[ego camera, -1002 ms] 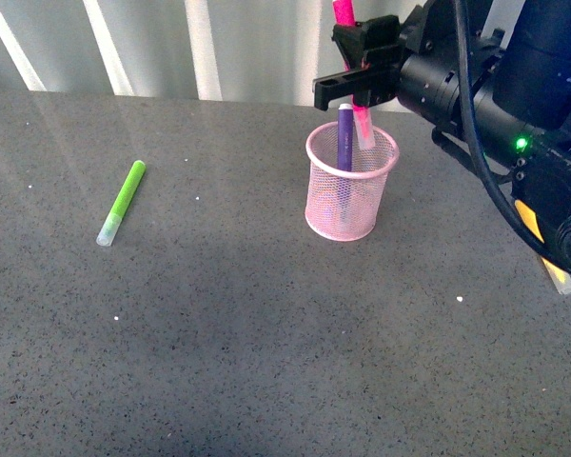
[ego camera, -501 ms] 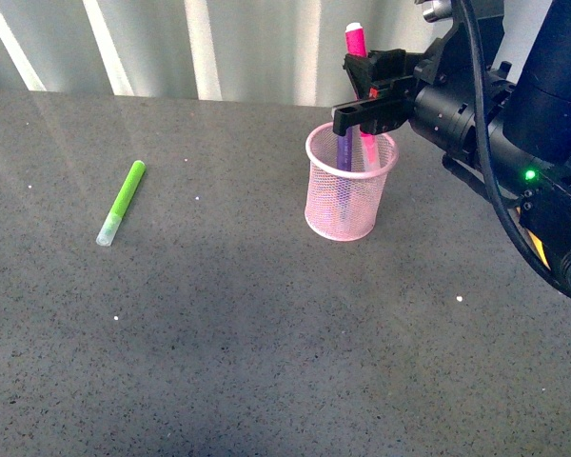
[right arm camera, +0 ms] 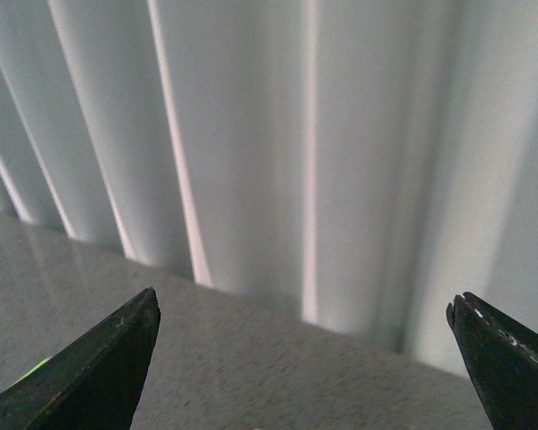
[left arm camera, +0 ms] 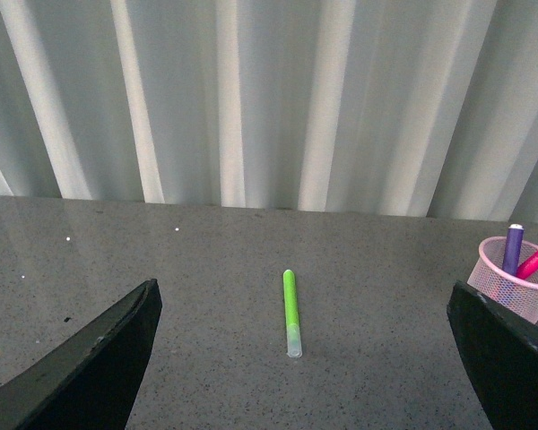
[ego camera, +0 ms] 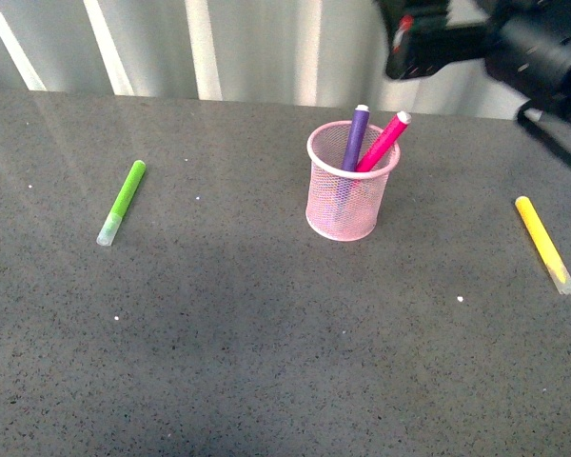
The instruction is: Insert purple and pink pens into pink cup
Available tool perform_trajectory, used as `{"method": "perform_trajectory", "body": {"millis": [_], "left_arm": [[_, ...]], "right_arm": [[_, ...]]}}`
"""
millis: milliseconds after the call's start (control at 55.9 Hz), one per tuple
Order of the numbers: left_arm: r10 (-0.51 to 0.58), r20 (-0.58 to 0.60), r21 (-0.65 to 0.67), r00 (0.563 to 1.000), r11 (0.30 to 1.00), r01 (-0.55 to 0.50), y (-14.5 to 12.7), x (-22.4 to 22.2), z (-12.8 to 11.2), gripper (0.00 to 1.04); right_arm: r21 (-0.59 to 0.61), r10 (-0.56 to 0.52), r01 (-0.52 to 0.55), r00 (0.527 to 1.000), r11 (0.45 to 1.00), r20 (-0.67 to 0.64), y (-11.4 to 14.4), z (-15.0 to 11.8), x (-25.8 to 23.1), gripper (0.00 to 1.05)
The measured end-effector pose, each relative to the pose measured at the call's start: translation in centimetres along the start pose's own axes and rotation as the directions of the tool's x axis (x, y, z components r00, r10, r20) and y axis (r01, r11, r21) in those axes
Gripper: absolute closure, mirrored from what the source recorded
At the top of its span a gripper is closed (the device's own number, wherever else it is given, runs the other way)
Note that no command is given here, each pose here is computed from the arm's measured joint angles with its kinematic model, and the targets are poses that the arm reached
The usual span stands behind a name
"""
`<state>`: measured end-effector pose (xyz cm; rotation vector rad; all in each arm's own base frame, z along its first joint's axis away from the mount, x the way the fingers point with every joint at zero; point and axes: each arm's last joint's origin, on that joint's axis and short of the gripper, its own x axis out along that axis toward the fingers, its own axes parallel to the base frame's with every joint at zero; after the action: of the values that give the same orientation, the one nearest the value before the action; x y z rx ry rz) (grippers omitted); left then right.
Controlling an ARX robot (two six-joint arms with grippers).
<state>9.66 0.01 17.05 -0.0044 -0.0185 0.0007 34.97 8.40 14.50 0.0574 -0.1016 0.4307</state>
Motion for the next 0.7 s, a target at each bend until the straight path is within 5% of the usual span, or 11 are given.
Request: {"method": "perform_trajectory", "body": {"millis": [215, 483, 698], "left_arm": [[0.000, 0.000, 0.000, 1.000, 1.000, 0.000, 0.0, 0.0, 0.0, 0.07], [0.000, 0.000, 0.000, 1.000, 1.000, 0.000, 0.0, 0.0, 0.0, 0.07], [0.001, 0.001, 0.000, 1.000, 1.000, -0.001, 0.0, 0.0, 0.0, 0.07]], "right_arm": [[-0.028, -0.240, 0.243, 0.966, 0.970, 0.096, -5.6, 6.9, -11.1, 0.07], [0.034, -0.453, 0.451, 0.891, 0.892, 0.047, -7.8, 6.3, -21.6, 0.08], [-0.048, -0.429, 0.426, 0.897, 0.903, -0.110, -4.2, 4.1, -22.4, 0.53]]}}
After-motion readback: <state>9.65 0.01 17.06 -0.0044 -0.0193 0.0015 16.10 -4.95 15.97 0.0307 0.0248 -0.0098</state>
